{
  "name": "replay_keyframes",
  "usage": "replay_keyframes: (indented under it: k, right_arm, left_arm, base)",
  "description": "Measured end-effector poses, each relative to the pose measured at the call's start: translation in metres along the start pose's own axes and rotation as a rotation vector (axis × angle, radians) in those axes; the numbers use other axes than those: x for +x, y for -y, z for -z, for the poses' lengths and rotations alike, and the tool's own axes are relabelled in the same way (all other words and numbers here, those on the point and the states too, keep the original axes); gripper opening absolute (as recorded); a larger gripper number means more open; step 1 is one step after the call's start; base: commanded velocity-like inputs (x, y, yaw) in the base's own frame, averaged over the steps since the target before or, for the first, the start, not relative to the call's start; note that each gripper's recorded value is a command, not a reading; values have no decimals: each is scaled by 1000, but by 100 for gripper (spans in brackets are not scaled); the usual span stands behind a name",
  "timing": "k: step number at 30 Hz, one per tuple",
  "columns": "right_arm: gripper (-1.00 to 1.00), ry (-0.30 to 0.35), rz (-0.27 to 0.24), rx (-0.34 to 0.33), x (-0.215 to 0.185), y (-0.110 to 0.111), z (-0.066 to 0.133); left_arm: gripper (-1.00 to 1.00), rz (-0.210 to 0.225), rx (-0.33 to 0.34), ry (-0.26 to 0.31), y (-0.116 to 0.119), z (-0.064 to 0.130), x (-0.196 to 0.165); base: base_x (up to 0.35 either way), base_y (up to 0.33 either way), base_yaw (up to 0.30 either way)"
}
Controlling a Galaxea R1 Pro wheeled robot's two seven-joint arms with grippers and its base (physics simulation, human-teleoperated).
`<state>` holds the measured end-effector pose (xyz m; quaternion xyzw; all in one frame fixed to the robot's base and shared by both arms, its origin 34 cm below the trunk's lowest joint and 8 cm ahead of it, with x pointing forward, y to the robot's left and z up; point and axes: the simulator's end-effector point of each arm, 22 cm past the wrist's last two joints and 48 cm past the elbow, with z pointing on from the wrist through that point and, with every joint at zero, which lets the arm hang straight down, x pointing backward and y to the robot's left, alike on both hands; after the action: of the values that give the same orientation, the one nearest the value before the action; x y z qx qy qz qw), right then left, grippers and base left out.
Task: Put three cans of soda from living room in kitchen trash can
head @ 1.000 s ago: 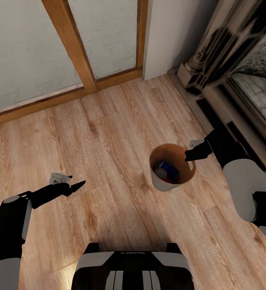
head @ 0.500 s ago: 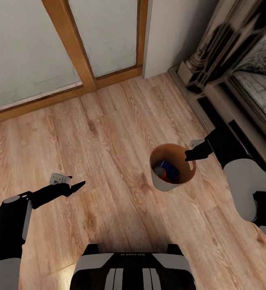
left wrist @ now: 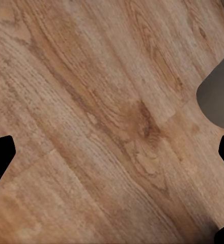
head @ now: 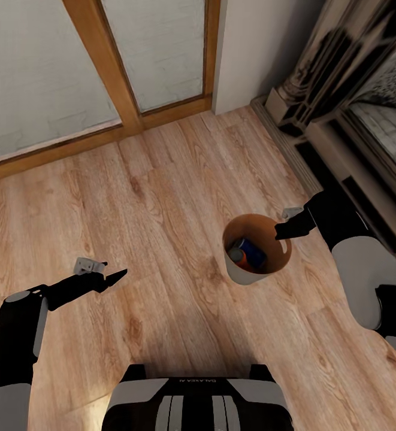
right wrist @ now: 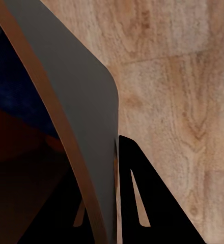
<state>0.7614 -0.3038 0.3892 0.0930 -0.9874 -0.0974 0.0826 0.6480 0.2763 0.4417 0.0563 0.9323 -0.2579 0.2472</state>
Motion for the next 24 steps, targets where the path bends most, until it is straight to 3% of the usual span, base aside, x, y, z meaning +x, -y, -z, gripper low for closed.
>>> replay_keyframes:
  k: [12, 24]
  right_arm:
    - [-100, -2, 3, 4, 0, 4, -23]
    - [-100, 0, 5, 5, -1, 6, -32]
  left_arm:
    - [100, 7, 1, -2, -10, -16, 14]
    - [100, 9, 4, -1, -13, -23, 20]
  base:
    - [0, 0, 0]
    - [0, 0, 0]
